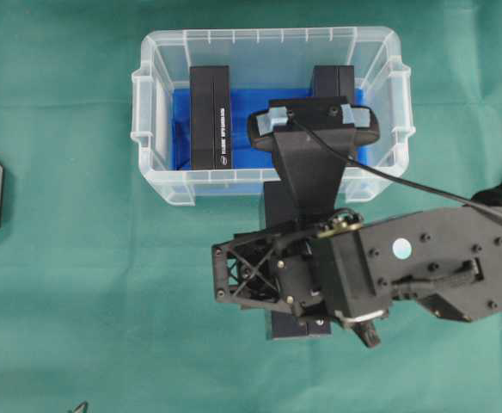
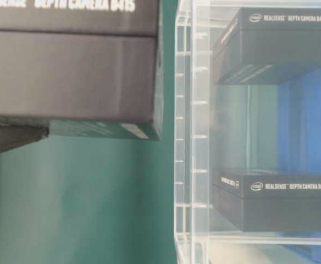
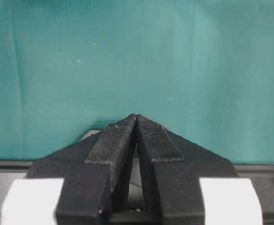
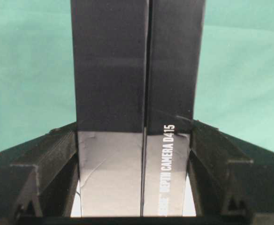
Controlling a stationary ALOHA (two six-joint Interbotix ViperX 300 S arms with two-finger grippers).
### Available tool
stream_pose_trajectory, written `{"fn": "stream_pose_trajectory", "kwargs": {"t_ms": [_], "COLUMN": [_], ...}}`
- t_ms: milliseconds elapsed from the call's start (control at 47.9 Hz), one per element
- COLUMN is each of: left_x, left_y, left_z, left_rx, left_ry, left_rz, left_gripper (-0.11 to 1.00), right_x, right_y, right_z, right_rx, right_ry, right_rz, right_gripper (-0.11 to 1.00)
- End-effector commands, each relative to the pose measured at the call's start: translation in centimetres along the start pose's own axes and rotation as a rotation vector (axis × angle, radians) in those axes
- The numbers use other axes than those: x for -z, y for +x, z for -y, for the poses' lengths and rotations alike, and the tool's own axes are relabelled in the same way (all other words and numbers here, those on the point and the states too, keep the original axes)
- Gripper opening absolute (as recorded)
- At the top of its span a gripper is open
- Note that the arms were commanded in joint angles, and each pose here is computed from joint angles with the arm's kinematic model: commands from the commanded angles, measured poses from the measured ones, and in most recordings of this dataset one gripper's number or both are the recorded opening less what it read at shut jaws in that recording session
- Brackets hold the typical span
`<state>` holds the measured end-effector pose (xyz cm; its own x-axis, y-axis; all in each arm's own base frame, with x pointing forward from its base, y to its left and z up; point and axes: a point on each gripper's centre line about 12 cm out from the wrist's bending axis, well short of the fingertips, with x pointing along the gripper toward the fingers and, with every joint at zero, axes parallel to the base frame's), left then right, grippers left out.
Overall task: Take the box out of the case with the right arm.
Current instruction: 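Lower the held box onto the cloth in front of the case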
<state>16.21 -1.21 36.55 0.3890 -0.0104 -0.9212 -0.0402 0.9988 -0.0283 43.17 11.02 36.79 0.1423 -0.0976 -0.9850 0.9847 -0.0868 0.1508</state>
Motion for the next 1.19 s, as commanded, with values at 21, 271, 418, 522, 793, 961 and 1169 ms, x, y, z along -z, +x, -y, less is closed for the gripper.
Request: {"fn": "stream_pose_trajectory", "kwargs": {"t_ms": [21, 271, 418, 522, 793, 961, 1169], "left_x": [-0.5, -0.5, -0.5, -0.5, -0.5, -0.5, -0.5], "left_y": [-0.7, -0.7, -0.7, -0.6, -0.6, -0.6, -0.6], "left_z": [0.1, 0.1, 0.1, 0.1, 0.0, 0.1, 0.1], "left_rx": [0.001, 0.002, 0.002, 0.001, 0.001, 0.003, 0.001], "left_ry": [0.002, 0.002, 0.002, 0.004, 0.001, 0.002, 0.003], "left_rz": [0.025, 0.028, 0.026, 0.023, 0.023, 0.023, 0.025], "left_gripper": [0.02, 0.02, 0.02, 0.02, 0.02, 0.02, 0.02], "right_x": [-0.8, -1.0, -1.0, -0.9, -0.2, 0.4, 1.1], "right_y": [-3.3, -3.3, -3.0, -2.7, 0.1, 2.4, 5.9], "right_z": [0.8, 0.8, 0.7, 0.6, 0.0, -0.1, -0.4], "right_rx": [-0.071, -0.070, -0.065, -0.056, 0.000, 0.031, 0.011], "right_ry": [0.014, 0.018, 0.017, 0.015, 0.004, -0.007, -0.017], "right_rz": [-0.022, -0.006, -0.003, 0.000, 0.018, 0.015, -0.005], "right_gripper": [0.65, 0.65, 0.65, 0.65, 0.65, 0.65, 0.65]}}
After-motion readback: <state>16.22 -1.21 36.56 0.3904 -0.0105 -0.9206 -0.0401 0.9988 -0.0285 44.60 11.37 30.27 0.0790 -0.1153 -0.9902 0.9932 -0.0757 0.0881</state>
